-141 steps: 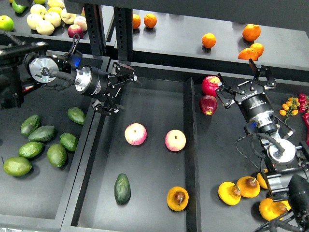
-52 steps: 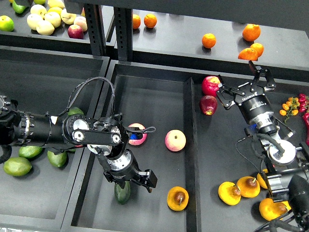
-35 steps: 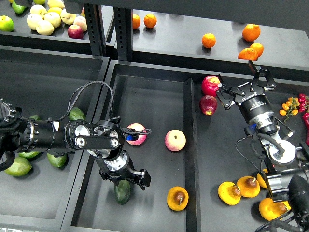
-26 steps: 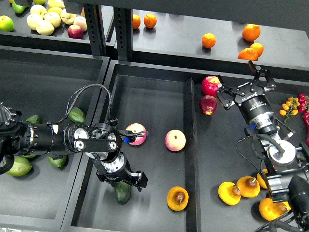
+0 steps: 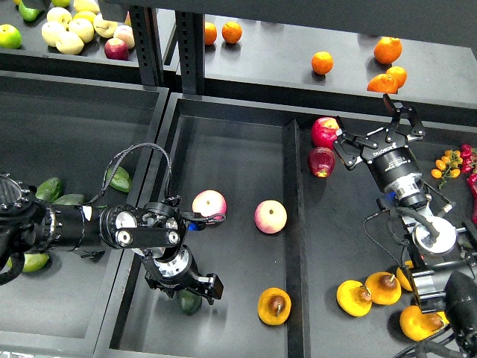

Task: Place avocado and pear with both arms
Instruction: 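Lift the avocado and carry it toward the compartment of avocados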

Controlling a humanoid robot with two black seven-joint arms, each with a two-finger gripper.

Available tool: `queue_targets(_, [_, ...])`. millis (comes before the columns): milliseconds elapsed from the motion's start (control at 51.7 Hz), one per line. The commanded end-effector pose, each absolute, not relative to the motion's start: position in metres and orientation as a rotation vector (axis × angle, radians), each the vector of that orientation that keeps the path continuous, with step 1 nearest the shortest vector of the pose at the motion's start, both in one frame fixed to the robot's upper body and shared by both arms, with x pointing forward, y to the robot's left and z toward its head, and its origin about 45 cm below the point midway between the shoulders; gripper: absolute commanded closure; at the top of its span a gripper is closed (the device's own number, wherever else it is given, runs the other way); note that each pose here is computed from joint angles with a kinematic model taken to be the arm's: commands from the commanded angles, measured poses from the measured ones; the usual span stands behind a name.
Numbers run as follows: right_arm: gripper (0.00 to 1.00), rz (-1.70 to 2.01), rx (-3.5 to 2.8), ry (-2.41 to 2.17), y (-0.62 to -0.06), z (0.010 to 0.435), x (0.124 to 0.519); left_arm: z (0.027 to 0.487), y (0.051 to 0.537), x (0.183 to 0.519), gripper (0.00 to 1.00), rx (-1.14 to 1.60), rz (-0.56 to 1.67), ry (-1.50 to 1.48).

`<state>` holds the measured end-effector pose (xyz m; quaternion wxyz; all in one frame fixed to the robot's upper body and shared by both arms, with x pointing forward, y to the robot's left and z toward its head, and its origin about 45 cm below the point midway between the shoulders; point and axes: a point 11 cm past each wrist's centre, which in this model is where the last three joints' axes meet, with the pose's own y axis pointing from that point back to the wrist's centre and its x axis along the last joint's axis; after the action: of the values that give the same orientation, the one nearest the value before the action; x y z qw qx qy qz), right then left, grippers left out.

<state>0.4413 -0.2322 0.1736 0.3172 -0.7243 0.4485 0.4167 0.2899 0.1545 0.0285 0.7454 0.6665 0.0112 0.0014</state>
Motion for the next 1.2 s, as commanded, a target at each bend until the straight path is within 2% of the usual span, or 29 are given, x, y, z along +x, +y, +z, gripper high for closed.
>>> queue_targets(0, [0.0,1.096,-1.906,1.18,-0.232,0.174,0.441,0.023,0.157,0.289,0.04,1.477,0.006,0.019])
queue_targets(135, [0.0,1.094,-1.908,1.177,-0.232,0.175,0.441,0.021,0.161,0.292,0.12,1.489,0.024,0.022])
queue_targets(174, [0.0,1.094,-1.908,1.177,-0.232,0.175,0.441,0.021,0.163,0.295,0.19,1.491,0.034,0.023])
queue_targets(464, [0.0,1.092,-1.907,1.174,-0.232,0.175,0.441,0.021,0.161,0.301,0.41,1.481,0.059,-0.016])
queue_targets(774, [0.0,1.104,-1.9,1.182,-0.233,0.169,0.436,0.021,0.161,0.304,0.46,1.492,0.056,-0.068])
queue_targets(1180, [0.0,1.105,-1.9,1.183,-0.233,0.168,0.436,0.037,0.148,0.317,0.47,1.438,0.09,-0.082])
